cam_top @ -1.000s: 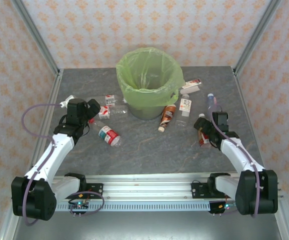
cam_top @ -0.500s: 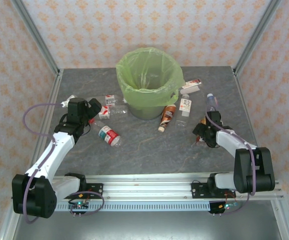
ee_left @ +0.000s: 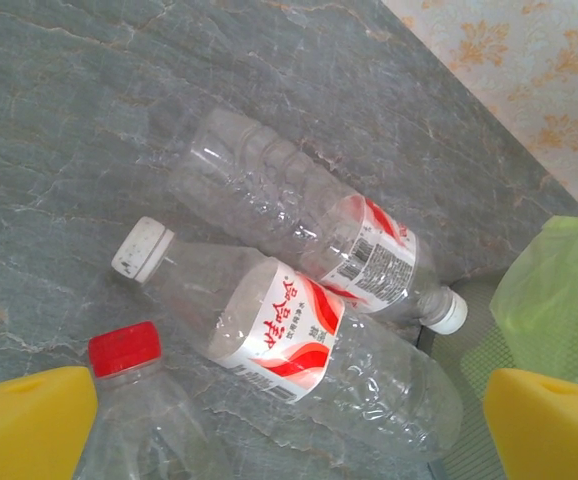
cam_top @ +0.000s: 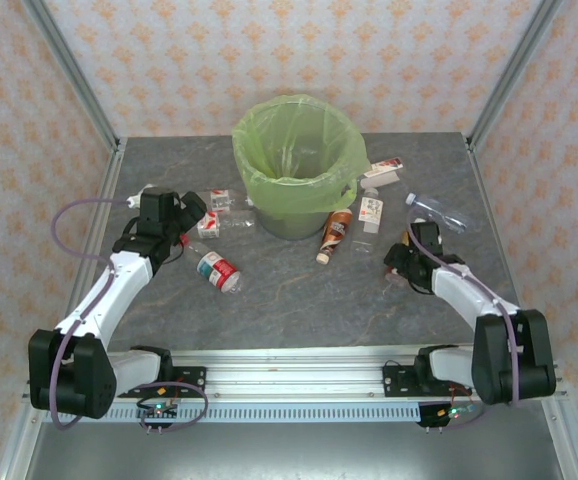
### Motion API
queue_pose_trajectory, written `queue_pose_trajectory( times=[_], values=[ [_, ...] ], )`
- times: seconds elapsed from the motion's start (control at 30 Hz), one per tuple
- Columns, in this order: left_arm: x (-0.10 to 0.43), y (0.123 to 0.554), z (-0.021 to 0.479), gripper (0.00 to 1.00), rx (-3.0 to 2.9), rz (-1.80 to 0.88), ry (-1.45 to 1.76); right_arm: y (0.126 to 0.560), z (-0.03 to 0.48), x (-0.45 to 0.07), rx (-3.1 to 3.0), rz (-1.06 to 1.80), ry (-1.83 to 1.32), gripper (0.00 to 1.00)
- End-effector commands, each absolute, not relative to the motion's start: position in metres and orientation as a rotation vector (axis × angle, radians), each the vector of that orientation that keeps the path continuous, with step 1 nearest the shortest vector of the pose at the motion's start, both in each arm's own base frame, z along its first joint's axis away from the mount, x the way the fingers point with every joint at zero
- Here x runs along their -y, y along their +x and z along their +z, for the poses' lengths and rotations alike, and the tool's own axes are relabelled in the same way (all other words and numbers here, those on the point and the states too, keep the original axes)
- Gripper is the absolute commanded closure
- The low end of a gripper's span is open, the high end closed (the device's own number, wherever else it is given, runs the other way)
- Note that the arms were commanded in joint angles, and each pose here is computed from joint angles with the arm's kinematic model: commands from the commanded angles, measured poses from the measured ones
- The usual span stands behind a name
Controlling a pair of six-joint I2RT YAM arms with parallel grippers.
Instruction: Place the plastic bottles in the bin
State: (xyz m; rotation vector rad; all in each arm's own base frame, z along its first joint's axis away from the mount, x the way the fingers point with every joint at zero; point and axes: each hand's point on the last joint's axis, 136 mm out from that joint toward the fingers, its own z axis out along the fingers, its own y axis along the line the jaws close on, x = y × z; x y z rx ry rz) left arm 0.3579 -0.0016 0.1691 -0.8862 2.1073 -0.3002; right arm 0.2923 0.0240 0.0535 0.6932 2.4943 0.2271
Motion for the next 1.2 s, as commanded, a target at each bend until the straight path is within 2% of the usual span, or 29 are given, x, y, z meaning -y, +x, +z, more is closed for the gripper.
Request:
queue_pose_trajectory(
  times=[0.0,0.13,0.33,0.63,0.73,0.9,1.17],
  values=[
    [-0.003,0.358,0.175,0.0,-2.103,-0.261,-0.916,0.313,0.089,-0.031,-2.33,0.326,0.628,0.47],
    [-0.008,0.362,0.175,0.0,-2.083,-0.243,-0.969,0.339,0.154,-0.059,-2.133,0.545,0.461,0.47],
    [-0.011,0.36,0.175,0.0,-2.062,-0.25,-1.039,0.366,0.253,-0.067,-1.915,0.554,0.302,0.46],
    [-0.014,0.351,0.172,0.0,-2.094,-0.209,-1.092,0.388,0.384,-0.112,-1.652,0.68,0.006,0.46],
    [-0.013,0.349,0.169,0.0,-2.09,-0.229,-1.106,0.394,0.403,-0.153,-1.669,0.704,-0.155,0.45],
    [-0.01,0.347,0.167,0.0,-2.085,-0.259,-1.107,0.413,0.395,-0.212,-1.785,0.673,-0.35,0.43],
    [-0.009,0.337,0.16,0.0,-2.132,-0.237,-1.093,0.454,0.371,-0.25,-1.916,0.612,-0.388,0.43]
  ],
)
